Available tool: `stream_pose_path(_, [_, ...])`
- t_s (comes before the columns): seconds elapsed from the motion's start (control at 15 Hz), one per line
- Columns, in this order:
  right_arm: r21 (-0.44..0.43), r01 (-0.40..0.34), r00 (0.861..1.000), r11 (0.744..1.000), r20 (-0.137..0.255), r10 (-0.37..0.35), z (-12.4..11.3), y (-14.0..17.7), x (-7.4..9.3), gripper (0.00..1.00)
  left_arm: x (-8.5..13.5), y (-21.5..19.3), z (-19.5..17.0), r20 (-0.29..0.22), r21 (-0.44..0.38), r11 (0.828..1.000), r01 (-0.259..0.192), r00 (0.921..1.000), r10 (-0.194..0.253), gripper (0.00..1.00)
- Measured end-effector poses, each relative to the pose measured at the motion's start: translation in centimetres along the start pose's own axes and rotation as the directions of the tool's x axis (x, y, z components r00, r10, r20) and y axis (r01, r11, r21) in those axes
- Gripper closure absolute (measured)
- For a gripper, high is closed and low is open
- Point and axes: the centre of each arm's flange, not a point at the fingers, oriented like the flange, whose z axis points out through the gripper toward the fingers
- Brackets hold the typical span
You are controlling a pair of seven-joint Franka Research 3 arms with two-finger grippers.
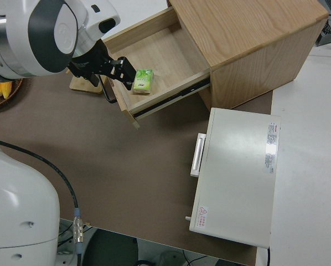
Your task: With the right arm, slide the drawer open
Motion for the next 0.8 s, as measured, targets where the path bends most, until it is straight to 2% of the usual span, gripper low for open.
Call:
stream_pose_path(0.13, [0.046,-0.016,1.000,0.999,0.018,0.016,0.5,3.1,0.5,0.01,0.0,0.0,0.0,0.000,0.000,1.000,0.000,1.0000,0.000,0.00])
stream_pose_path(0.33, [0.102,-0.057,0.998,0.993,0.035,0.053,1.0,6.0,0.5,0.01,0.0,0.0,0.0,0.000,0.000,1.000,0.000,1.0000,0.000,0.00])
stream_pose_path(0.53, [0.104,-0.068,0.997,0.992,0.041,0.064,1.2,6.7,0.3,0.01,0.0,0.0,0.0,0.000,0.000,1.000,0.000,1.0000,0.000,0.00])
stream_pose_path(0.8, [0.104,-0.056,0.998,0.993,0.041,0.052,1.2,6.1,0.2,0.01,0.0,0.0,0.0,0.000,0.000,1.000,0.000,1.0000,0.000,0.01])
